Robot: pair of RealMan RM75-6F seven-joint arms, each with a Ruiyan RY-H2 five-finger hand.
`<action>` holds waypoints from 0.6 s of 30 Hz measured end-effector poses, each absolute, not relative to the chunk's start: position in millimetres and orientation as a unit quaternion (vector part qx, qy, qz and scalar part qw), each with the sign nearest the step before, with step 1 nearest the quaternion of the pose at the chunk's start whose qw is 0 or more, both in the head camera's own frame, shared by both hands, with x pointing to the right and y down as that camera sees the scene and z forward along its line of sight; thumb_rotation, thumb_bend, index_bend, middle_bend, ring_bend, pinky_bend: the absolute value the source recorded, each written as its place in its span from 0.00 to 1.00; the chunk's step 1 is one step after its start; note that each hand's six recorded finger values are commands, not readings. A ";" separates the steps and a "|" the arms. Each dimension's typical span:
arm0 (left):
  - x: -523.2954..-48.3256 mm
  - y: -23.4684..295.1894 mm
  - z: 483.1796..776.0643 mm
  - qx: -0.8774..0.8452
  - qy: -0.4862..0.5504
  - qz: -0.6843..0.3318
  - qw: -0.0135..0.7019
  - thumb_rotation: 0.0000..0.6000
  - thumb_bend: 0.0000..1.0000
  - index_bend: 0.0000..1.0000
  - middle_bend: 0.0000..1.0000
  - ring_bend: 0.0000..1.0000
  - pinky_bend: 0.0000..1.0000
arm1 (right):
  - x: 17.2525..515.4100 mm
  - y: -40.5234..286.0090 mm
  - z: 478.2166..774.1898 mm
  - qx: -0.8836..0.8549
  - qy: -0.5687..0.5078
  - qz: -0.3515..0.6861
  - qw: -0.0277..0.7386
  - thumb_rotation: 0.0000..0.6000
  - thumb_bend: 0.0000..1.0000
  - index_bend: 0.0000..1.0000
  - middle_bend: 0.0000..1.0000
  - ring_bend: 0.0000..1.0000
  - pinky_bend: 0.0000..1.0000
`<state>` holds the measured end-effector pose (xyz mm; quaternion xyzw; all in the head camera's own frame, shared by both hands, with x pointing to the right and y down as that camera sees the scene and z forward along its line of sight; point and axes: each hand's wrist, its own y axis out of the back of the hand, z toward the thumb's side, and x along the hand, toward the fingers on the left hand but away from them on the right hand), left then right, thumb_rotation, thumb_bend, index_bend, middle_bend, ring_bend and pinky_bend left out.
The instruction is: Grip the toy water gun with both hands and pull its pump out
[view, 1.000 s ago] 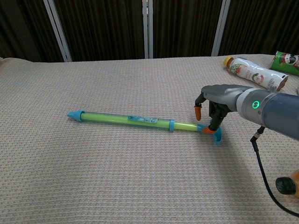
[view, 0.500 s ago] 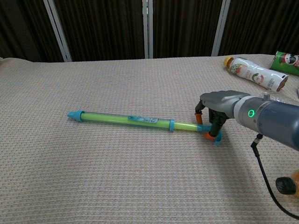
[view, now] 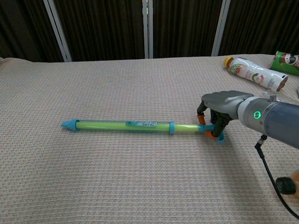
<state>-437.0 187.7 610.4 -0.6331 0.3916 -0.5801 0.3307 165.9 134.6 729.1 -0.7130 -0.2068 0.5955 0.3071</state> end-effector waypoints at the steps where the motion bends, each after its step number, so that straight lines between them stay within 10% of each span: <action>1: -433.9 185.3 612.2 -0.636 0.390 -0.577 0.332 1.00 0.00 0.14 0.63 0.52 0.52 | 166.2 134.8 728.7 -0.713 -0.206 0.595 0.308 1.00 0.38 0.64 1.00 1.00 1.00; 7: -397.0 162.1 638.1 -0.675 0.360 -0.547 0.342 1.00 0.00 0.29 0.87 0.78 0.97 | 169.2 136.7 727.1 -0.709 -0.202 0.602 0.306 1.00 0.39 0.64 1.00 1.00 1.00; 18: -310.2 133.0 687.2 -0.748 0.282 -0.510 0.317 1.00 0.14 0.35 0.92 0.82 1.00 | 173.8 134.5 721.1 -0.705 -0.207 0.613 0.291 1.00 0.41 0.65 1.00 1.00 1.00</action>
